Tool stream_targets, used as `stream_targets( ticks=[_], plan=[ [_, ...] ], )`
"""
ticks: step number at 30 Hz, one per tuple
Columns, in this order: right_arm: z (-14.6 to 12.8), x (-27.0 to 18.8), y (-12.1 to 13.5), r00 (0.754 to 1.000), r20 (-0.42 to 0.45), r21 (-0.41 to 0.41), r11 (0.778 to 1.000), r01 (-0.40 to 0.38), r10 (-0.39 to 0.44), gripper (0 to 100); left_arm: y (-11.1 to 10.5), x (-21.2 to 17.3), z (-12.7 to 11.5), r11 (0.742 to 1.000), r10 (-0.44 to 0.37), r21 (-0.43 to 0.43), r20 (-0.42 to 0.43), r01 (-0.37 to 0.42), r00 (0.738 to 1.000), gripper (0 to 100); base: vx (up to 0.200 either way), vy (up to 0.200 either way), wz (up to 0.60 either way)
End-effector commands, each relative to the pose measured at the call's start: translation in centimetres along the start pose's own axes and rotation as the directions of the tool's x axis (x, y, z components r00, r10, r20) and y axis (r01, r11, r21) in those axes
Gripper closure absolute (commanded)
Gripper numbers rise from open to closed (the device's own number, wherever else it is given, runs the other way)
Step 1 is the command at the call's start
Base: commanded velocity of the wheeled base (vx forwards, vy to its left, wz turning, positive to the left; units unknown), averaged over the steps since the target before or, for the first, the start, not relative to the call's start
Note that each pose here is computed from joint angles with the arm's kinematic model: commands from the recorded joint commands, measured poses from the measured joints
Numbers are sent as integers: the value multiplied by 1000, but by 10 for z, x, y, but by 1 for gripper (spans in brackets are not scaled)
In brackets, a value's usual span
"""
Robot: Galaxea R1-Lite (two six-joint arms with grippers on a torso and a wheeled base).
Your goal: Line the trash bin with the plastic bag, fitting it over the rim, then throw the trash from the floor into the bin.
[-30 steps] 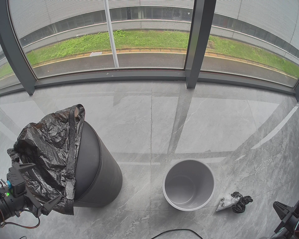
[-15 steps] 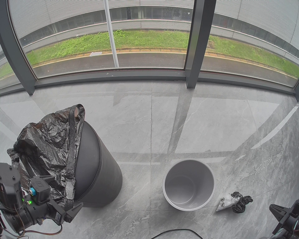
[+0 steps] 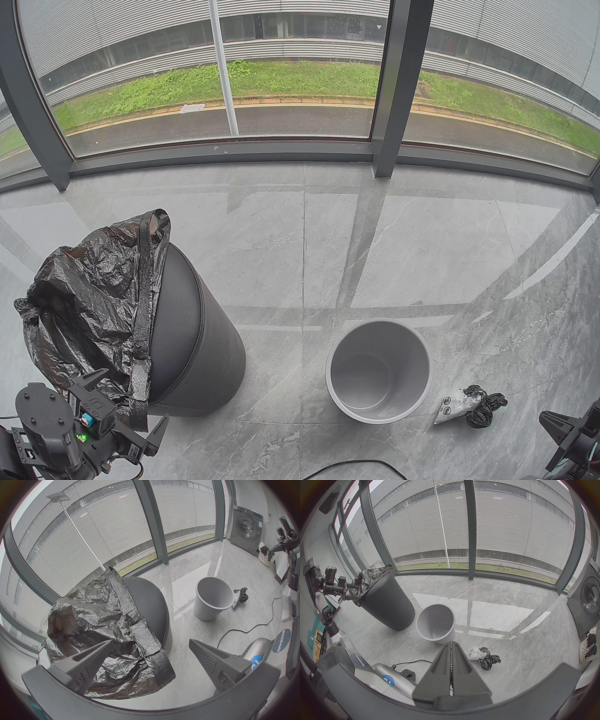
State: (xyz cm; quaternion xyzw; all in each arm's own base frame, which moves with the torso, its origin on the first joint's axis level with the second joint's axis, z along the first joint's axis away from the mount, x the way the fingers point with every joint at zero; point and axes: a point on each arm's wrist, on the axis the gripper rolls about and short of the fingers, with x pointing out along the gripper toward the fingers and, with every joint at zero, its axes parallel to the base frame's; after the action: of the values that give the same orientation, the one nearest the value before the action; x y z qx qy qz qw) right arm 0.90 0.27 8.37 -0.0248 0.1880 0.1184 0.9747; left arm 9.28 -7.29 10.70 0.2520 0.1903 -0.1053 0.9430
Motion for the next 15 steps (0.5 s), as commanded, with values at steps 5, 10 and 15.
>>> stream_targets(
  ticks=[5, 10, 15],
  plan=[
    [-5, 1, 0, 1000, -20, 0, 1000, -1, 1, 100, -5, 6, -14, 999, 48, -3, -86, -48, 995, 0, 0, 0, 0],
    [-5, 1, 0, 1000, -20, 0, 1000, -1, 1, 100, -4, 2, -19, 999, 36, -10, -83, -37, 996, 0, 0, 0, 0],
    [-5, 2, 0, 1000, -25, 0, 1000, -3, 3, 100, -2, 1, -20, 999, -9, -37, -72, 6, 997, 0, 0, 0, 0]
  ],
)
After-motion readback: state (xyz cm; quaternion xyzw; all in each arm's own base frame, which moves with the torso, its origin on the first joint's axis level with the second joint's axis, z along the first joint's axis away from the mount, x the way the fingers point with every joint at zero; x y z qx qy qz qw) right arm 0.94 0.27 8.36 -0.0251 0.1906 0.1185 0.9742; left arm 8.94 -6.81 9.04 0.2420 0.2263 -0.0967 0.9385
